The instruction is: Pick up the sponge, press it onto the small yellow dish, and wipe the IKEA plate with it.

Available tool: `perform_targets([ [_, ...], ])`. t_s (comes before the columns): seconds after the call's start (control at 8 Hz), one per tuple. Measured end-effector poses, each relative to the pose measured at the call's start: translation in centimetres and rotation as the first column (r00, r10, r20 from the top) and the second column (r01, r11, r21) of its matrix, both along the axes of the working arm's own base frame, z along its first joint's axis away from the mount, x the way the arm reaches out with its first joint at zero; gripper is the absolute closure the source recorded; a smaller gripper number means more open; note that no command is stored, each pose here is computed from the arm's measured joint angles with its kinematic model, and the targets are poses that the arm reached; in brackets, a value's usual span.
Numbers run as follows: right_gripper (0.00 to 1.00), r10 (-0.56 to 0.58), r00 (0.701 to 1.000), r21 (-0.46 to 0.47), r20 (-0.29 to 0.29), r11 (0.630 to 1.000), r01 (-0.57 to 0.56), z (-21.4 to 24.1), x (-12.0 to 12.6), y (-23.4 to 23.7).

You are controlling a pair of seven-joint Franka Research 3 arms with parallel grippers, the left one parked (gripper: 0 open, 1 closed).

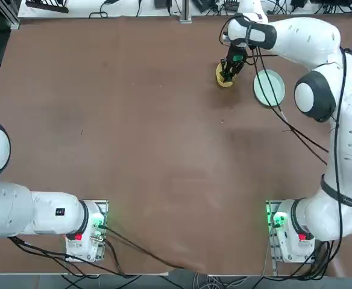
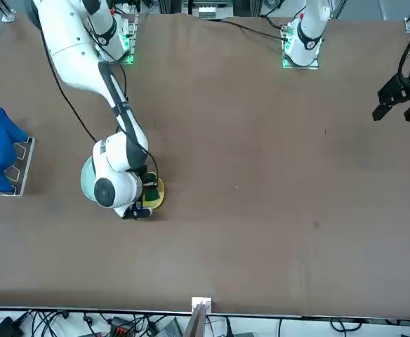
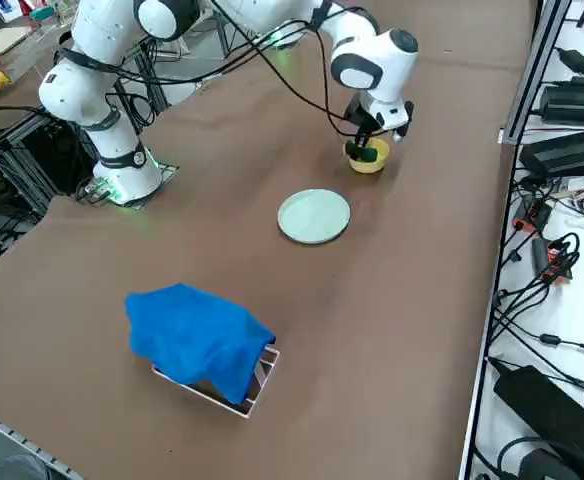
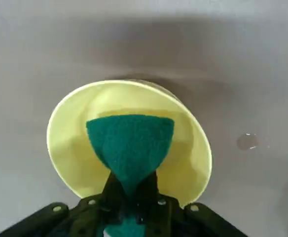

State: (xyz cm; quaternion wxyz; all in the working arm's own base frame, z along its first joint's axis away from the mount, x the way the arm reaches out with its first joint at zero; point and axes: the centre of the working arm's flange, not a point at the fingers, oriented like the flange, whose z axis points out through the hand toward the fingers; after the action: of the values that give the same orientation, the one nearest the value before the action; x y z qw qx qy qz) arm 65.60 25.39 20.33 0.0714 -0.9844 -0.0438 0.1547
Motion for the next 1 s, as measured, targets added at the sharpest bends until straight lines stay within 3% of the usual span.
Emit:
perform_targets([
  [1.0,0.89,0.021,1.000,0.012,0.007,1.000,-0.021,-0.49,0.58,-0.37],
])
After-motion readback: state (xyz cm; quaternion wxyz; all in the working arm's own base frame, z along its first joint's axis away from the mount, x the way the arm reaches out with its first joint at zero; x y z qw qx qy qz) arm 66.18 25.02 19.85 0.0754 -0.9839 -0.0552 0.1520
